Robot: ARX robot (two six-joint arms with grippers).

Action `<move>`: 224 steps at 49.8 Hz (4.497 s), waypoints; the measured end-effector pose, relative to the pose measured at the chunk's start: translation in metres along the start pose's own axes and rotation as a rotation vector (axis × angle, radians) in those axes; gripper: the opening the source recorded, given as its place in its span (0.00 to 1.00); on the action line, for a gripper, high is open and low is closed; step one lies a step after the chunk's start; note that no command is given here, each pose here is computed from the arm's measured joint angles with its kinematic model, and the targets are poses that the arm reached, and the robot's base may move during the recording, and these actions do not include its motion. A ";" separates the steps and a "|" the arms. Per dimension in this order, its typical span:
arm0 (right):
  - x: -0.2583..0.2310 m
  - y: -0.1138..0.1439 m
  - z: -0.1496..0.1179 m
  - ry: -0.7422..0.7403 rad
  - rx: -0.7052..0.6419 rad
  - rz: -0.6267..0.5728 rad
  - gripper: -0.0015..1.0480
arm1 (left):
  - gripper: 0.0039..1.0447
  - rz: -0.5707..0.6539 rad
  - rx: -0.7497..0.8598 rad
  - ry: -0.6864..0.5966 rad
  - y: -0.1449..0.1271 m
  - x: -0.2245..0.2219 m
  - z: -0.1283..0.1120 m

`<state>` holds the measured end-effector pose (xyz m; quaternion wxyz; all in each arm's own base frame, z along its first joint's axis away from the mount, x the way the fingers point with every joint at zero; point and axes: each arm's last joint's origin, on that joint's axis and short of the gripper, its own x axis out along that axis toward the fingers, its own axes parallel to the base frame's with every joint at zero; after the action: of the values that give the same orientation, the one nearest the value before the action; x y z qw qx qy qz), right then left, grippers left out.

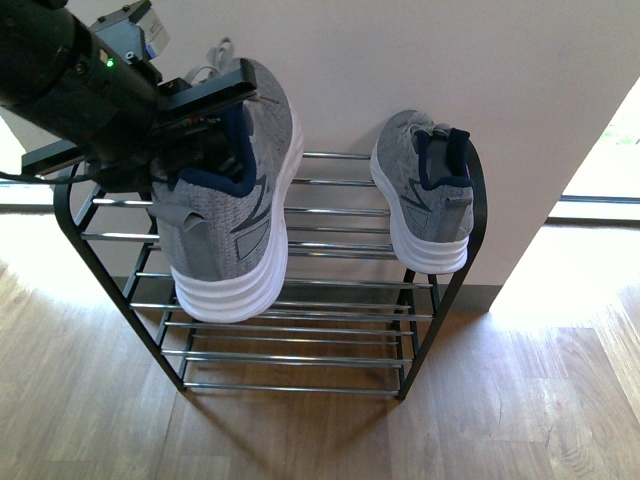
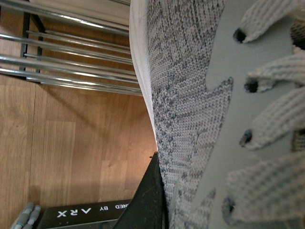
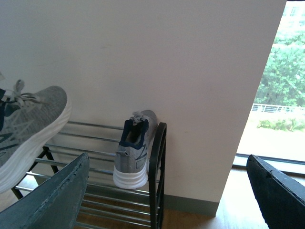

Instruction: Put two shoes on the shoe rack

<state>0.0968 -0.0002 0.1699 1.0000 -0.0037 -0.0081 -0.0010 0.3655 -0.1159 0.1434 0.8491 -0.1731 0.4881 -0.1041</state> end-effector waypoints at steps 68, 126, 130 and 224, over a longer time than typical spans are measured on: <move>0.000 0.000 0.000 0.000 0.000 0.000 0.91 | 0.04 -0.083 0.099 0.068 -0.045 0.134 0.042; 0.000 0.000 0.000 0.000 0.000 0.000 0.91 | 0.91 -0.221 -0.134 -0.065 -0.082 -0.009 0.041; 0.000 0.000 0.000 0.000 0.000 0.000 0.91 | 0.91 -0.189 -0.156 -0.136 -0.080 -0.056 0.039; 0.000 0.000 0.000 0.000 0.000 0.000 0.91 | 0.01 0.208 0.359 -1.043 0.093 -0.187 -0.180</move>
<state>0.0968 -0.0002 0.1699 1.0000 -0.0035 -0.0081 -0.0010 0.1165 -0.0004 0.1713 1.0000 -0.0053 -0.0073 -0.0019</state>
